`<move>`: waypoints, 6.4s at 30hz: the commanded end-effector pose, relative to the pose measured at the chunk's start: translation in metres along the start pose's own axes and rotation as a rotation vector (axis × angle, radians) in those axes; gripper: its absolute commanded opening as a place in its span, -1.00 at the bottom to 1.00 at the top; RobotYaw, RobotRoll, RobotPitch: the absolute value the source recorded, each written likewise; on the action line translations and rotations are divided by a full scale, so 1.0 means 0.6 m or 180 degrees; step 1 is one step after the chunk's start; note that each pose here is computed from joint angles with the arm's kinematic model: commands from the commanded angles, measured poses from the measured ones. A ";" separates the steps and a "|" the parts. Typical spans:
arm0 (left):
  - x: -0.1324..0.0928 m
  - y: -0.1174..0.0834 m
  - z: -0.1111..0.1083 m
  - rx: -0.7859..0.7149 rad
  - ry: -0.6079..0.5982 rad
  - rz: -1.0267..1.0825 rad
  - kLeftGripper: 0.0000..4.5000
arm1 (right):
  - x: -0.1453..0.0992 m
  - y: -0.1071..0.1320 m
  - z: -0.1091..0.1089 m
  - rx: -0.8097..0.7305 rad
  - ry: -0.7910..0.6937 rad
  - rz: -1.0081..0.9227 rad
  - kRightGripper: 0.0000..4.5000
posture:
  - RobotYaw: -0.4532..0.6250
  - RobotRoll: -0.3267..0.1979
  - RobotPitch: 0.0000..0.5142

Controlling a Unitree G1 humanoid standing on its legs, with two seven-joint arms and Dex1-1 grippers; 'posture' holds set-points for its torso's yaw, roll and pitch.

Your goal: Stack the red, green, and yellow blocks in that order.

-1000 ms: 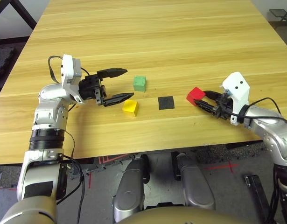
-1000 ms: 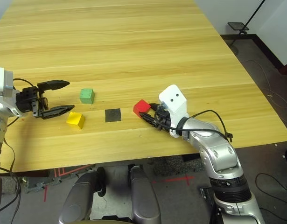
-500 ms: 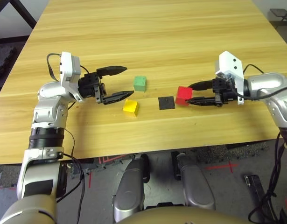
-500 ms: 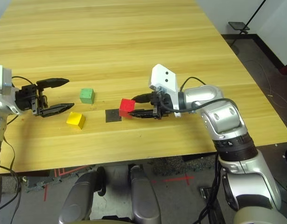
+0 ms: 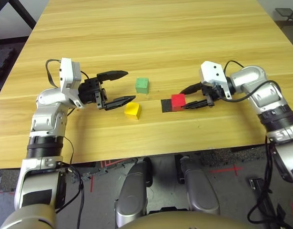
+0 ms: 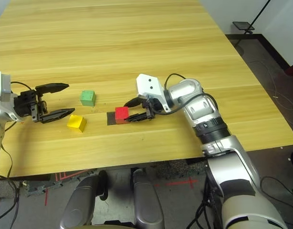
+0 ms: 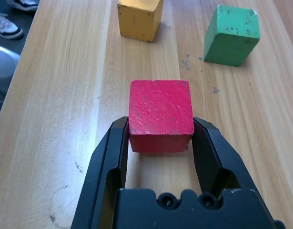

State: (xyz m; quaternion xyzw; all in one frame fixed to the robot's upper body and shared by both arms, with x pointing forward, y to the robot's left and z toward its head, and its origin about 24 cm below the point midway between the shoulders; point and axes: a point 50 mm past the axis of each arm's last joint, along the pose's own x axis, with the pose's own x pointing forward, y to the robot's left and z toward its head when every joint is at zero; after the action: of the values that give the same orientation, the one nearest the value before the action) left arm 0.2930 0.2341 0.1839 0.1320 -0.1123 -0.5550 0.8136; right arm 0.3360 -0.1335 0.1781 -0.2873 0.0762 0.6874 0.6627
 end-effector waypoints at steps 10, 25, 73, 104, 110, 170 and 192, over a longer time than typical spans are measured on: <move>0.003 -0.004 -0.003 -0.0046 0.0005 -0.0019 1.00 | 0.014 0.002 -0.006 -0.0022 -0.0074 -0.0036 -0.09 | 0.52 0.19 -0.03; 0.007 -0.003 0.000 -0.0059 -0.0016 -0.0040 1.00 | 0.025 0.000 -0.021 0.0038 -0.0075 -0.0111 -0.09 | 0.52 0.22 -0.01; 0.057 0.085 -0.033 0.0135 0.0454 -0.0361 1.00 | -0.156 0.067 0.049 0.0449 -0.0286 -0.1111 0.99 | 0.13 0.18 -0.12; 0.109 0.083 -0.063 0.0052 0.0957 -0.0582 1.00 | -0.148 0.064 0.055 0.0443 -0.0351 -0.1161 0.99 | 0.06 0.12 -0.05; 0.105 0.083 -0.067 0.0046 0.1025 -0.0550 1.00 | -0.146 0.064 0.055 0.0440 -0.0353 -0.1152 0.99 | 0.06 0.09 -0.05; 0.175 -0.028 0.064 0.0211 0.0245 -0.1243 -0.08 | -0.124 0.085 0.061 0.0378 -0.0462 -0.1061 1.00 | 0.10 0.32 -0.08; 0.200 -0.026 0.016 0.0276 0.0665 -0.1045 -0.08 | -0.116 0.086 0.061 0.0393 -0.0524 -0.1119 1.00 | 0.09 0.35 -0.10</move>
State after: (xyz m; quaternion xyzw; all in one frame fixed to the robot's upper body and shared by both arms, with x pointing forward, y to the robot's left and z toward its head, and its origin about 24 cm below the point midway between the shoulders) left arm 0.3188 0.1206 0.1968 0.2343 -0.0324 -0.6558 0.7169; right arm 0.2752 -0.1833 0.2288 -0.2039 0.0175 0.5694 0.7962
